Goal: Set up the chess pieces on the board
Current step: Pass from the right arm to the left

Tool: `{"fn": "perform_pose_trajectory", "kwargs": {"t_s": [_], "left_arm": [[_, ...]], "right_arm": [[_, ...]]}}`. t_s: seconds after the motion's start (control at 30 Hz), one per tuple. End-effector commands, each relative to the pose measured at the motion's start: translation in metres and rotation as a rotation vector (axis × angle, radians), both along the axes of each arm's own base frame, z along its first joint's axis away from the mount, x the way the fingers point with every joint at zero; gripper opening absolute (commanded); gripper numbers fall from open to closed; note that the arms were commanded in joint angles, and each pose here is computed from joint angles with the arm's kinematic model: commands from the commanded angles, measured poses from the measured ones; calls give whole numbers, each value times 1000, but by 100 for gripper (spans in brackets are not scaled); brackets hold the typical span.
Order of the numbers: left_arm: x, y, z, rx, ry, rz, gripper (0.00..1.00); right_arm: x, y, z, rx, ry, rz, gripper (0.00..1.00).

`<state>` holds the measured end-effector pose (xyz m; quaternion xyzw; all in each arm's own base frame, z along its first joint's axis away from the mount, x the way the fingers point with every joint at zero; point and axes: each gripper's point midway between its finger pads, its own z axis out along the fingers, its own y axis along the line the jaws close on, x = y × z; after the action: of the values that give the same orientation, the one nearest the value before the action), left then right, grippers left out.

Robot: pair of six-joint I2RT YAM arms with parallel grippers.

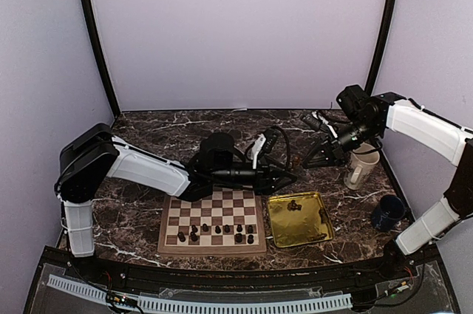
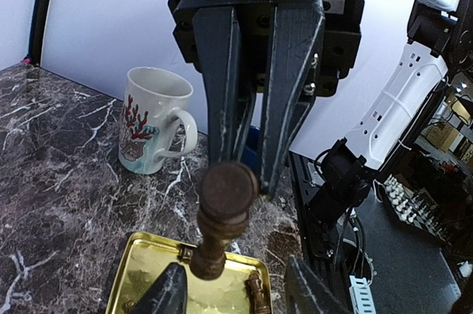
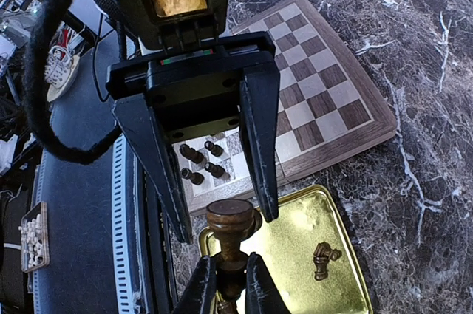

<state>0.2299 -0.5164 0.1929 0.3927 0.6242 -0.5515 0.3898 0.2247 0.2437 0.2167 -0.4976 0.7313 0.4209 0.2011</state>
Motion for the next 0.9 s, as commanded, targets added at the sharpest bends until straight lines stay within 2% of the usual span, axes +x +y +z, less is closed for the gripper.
{"fn": "perform_pose_trajectory", "kwargs": {"t_s": [0.0,0.47,0.63,0.87], "left_arm": [[-5,-11,37,-105,-77,-69,45],[-7,-21,30,-67,-85,-122,14],[-9,-23,25,-35,-77,-140,9],[-15,-19,8,31,-20,-164,7]], "right_arm": [[-2,1,9,28,2,10,13],[-1,0,2,17,11,4,13],[0,1,4,16,9,4,13],[7,-7,3,-21,-33,-24,13]]}}
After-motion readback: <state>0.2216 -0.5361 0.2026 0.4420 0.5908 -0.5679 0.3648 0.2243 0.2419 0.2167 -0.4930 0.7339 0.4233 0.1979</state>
